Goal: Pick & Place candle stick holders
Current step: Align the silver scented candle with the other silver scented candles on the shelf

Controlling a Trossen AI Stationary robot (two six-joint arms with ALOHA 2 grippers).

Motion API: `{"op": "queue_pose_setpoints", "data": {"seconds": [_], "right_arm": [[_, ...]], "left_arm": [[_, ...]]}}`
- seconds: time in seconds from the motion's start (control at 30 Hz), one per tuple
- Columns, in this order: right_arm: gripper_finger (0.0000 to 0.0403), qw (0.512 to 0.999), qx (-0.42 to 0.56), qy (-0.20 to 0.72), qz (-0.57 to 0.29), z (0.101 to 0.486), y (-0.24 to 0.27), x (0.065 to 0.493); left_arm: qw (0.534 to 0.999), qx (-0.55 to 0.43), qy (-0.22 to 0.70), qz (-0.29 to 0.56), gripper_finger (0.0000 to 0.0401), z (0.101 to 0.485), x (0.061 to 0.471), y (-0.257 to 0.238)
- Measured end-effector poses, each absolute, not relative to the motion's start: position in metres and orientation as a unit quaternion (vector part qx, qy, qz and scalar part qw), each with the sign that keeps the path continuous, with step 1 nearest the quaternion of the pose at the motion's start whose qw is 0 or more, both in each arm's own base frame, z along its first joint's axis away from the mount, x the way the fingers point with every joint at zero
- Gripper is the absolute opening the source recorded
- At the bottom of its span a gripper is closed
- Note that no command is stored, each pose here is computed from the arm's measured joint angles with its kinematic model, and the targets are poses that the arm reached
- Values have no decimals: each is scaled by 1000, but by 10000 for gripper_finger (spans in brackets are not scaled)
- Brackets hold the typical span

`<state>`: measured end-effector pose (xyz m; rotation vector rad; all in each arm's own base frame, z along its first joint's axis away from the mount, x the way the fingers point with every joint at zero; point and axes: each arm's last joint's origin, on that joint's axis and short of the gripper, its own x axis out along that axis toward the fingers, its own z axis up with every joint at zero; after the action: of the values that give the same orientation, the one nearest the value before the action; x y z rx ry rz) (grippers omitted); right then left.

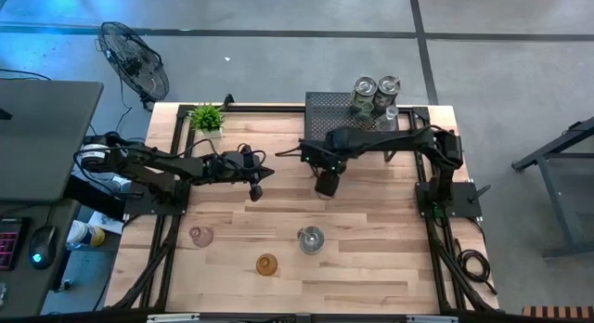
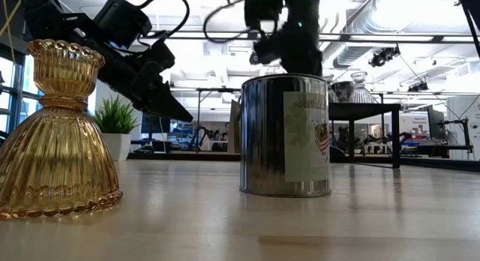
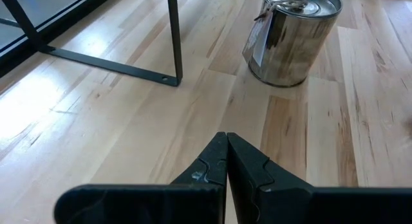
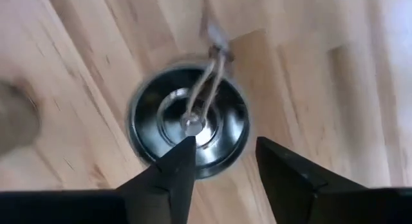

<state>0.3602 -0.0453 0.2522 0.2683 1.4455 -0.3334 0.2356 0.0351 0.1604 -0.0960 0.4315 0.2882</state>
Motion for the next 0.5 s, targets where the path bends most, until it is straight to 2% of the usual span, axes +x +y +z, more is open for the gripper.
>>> {"op": "queue_pose_setpoints", "data": {"seconds": [0.2,0.5], "right_arm": [[127,736,108,654,-137,233,-59,358],[119,748,114,642,-126,235,-69,358]], "left_arm": [[965,-47,213,142,1,160,236,35],[966,-39,214,140,1,160,236,35]]}}
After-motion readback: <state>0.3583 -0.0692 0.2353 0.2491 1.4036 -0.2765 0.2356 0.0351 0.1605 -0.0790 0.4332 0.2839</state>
